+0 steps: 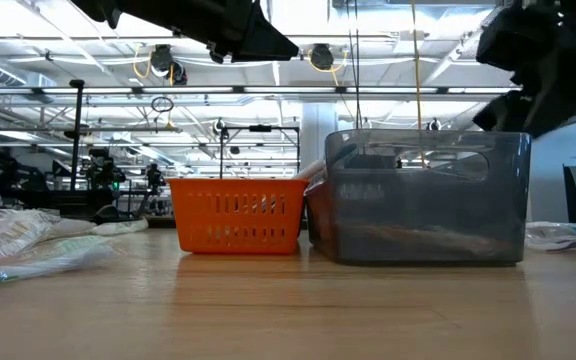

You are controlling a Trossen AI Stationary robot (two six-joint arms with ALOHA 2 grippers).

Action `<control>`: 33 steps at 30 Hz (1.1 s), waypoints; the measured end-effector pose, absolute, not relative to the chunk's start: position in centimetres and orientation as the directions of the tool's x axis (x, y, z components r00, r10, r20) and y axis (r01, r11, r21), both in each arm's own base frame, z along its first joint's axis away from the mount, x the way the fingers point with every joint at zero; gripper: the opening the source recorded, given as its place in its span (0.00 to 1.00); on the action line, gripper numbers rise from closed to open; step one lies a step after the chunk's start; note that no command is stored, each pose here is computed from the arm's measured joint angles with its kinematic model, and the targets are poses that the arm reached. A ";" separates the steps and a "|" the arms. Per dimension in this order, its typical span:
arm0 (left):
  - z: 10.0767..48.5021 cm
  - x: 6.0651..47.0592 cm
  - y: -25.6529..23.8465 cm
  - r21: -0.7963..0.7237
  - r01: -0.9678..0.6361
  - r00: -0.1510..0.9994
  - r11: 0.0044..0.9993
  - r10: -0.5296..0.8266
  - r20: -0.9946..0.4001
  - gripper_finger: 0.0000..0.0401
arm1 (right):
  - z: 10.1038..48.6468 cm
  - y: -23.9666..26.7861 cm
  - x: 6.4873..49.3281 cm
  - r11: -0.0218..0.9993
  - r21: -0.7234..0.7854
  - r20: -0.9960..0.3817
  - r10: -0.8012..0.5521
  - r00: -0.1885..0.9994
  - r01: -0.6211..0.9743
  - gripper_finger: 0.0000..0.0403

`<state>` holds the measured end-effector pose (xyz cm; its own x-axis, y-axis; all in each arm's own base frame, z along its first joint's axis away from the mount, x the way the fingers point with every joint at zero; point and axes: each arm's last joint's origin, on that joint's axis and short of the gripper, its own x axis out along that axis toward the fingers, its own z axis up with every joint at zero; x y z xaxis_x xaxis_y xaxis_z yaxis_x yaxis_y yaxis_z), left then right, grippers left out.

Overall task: Pick & Place Toothbrushes
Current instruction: Put the violet toothbrush into the black bin

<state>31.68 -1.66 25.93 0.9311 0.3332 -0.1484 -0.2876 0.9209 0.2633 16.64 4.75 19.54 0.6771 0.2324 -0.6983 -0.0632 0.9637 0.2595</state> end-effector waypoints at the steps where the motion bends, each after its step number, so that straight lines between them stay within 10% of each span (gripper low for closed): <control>1: 25.9 31.7 -1.7 0.263 -0.288 0.931 0.921 0.333 -0.148 0.32 | 19.3 4.9 16.6 0.968 0.246 -0.715 0.220 0.664 -0.056 0.41; 33: 25.9 31.7 -1.7 0.264 -0.288 0.931 0.921 0.333 -0.148 0.32 | 13.0 6.1 18.6 0.999 0.044 -0.923 0.041 0.383 -0.001 0.40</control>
